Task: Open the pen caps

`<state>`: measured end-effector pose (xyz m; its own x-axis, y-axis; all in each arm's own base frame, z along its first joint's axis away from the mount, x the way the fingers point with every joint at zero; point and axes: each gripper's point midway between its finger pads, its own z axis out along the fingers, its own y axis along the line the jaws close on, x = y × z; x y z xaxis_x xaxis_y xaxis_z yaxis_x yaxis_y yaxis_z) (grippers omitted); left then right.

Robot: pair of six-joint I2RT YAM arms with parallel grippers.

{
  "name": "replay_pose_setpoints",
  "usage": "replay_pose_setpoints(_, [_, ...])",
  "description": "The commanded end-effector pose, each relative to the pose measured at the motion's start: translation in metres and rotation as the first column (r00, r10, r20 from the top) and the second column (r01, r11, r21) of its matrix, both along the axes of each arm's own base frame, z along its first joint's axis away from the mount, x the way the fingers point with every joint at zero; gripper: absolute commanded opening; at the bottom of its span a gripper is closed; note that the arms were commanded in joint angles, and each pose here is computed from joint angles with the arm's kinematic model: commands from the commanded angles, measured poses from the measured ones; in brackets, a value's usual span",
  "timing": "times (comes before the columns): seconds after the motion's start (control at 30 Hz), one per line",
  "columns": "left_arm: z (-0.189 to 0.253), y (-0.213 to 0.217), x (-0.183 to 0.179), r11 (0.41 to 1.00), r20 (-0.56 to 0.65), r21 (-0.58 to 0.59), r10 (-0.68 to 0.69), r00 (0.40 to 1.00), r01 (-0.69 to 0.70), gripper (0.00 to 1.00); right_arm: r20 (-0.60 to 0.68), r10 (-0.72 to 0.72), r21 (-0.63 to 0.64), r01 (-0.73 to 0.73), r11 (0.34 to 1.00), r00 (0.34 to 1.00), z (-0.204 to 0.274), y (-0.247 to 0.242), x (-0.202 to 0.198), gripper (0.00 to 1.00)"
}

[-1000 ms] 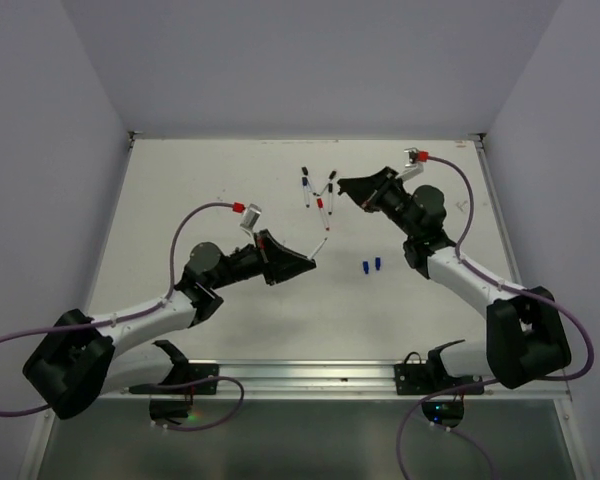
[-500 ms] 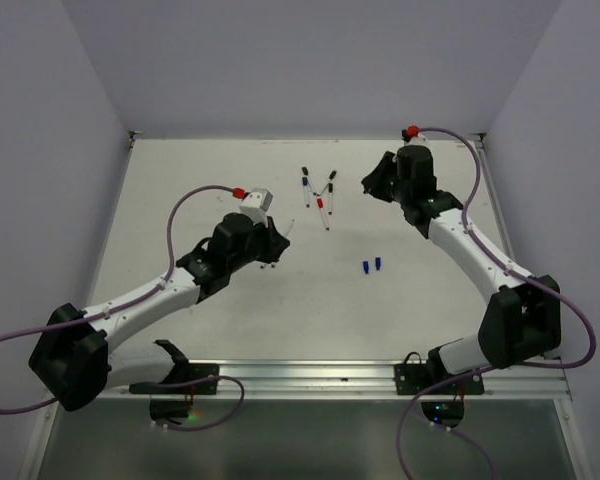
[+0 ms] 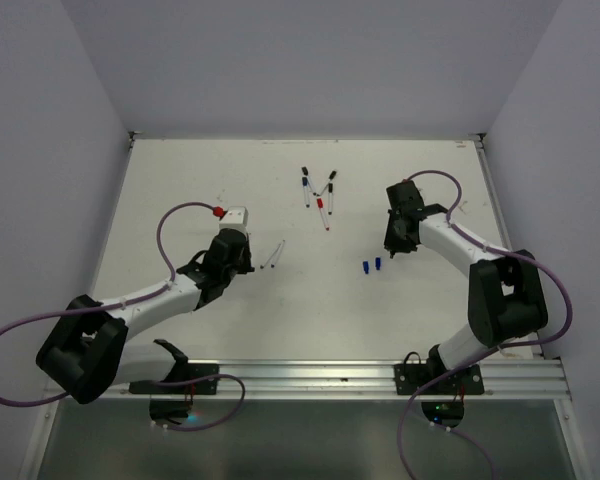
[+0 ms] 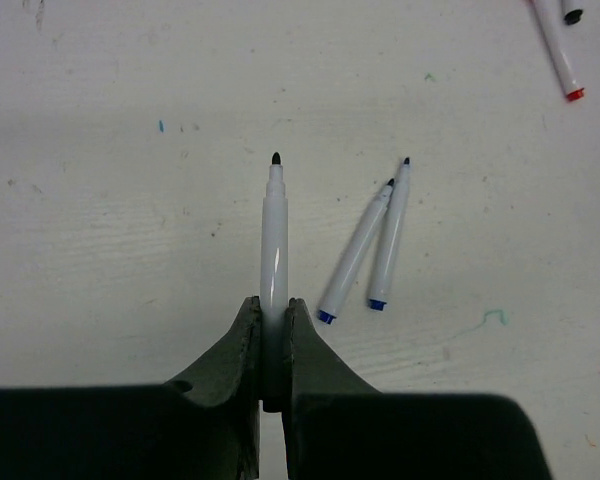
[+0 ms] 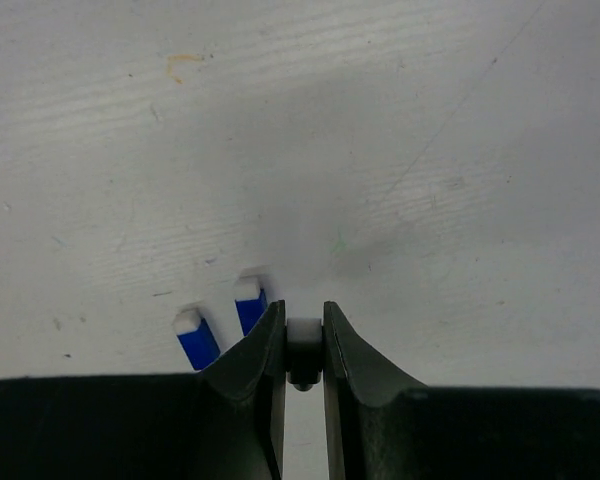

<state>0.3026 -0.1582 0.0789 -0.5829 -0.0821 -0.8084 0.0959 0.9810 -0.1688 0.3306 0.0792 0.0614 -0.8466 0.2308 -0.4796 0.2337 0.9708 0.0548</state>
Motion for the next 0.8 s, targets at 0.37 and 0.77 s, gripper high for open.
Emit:
replay_pose_setpoints(0.37, [-0.03, 0.004, 0.015, 1.0, 0.08, 0.021, 0.01, 0.997, -0.012, 0.0, -0.053, 0.011, -0.086, -0.016, 0.996, 0.999, -0.031, -0.015, -0.008, 0.0])
replay_pose_setpoints(0.77, [-0.057, -0.011, 0.018, 0.999, -0.006, 0.023, -0.027, 1.0, 0.028, 0.13, -0.047, 0.04, -0.072, -0.043, 0.996, 0.998, -0.031, -0.011, -0.006, 0.0])
